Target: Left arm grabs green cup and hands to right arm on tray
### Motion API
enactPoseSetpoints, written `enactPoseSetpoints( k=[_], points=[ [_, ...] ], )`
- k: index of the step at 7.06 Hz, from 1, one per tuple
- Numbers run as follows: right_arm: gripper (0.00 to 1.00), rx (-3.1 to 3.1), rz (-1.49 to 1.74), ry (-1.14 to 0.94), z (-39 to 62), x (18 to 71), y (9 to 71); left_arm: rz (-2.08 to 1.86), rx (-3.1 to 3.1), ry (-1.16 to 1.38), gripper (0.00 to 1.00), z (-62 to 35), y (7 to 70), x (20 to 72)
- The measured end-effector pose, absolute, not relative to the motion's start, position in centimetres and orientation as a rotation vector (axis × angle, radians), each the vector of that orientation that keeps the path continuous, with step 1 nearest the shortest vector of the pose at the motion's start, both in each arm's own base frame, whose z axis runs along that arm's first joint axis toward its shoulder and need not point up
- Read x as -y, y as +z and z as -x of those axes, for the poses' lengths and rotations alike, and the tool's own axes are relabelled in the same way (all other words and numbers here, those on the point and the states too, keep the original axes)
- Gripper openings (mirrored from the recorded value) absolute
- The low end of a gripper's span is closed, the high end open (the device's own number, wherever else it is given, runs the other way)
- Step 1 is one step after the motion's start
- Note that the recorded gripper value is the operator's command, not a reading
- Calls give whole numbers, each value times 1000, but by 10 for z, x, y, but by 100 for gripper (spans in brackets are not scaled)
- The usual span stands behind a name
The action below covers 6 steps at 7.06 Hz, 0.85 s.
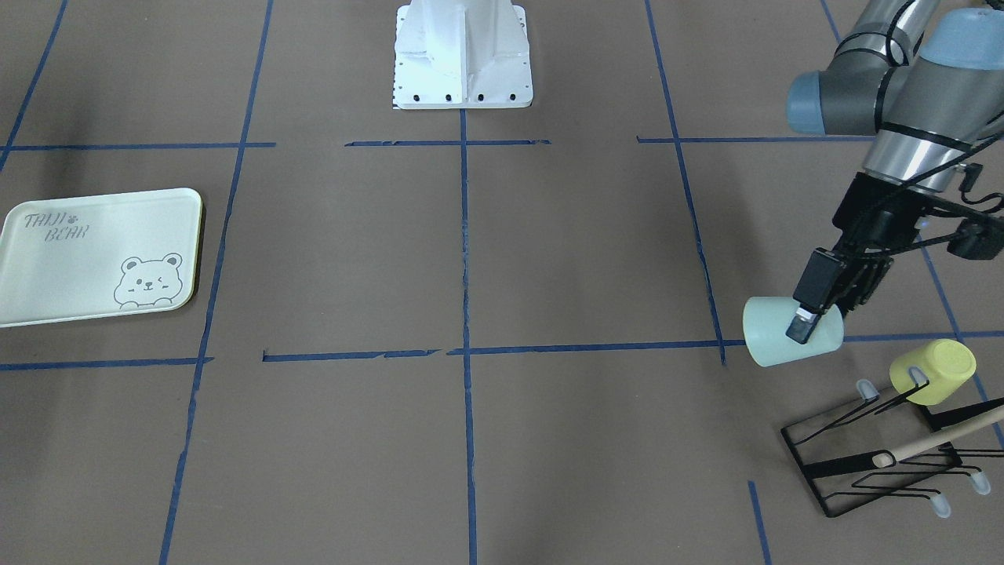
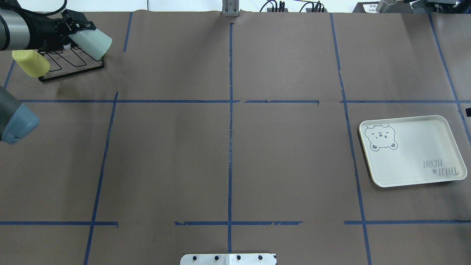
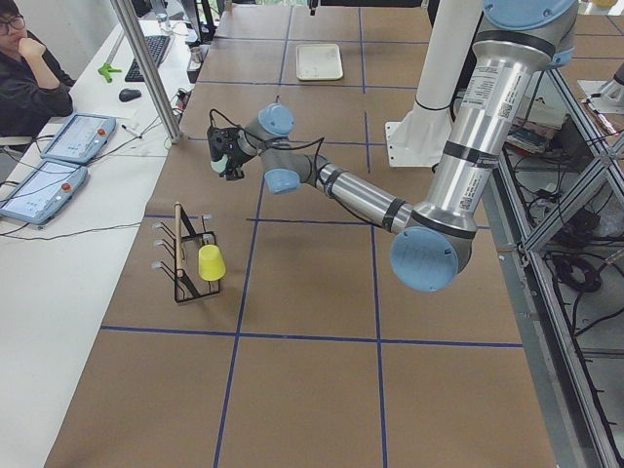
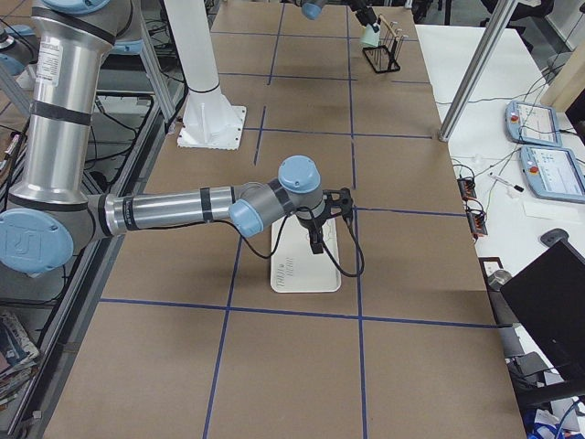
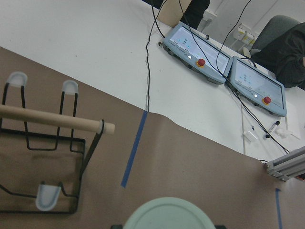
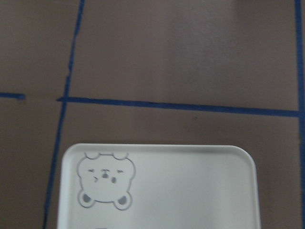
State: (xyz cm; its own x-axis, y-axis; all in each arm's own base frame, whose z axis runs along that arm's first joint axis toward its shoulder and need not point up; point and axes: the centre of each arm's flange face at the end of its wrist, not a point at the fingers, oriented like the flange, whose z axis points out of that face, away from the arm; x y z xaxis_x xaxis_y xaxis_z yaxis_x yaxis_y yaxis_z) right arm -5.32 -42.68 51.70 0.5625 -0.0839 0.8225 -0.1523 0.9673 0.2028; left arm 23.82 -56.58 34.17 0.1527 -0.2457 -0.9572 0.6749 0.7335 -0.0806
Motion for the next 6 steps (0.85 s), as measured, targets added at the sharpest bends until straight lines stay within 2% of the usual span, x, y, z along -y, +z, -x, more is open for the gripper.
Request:
enactPoseSetpoints(
  k=[4,6],
  points=[
    [100,1418,-297,189,149,436,418,-129,-1631,-770,38,-308,290,503],
    [100,1658,-312,246,207,410,389,-12,-1763,-758,38,-346,267,471]
  ],
)
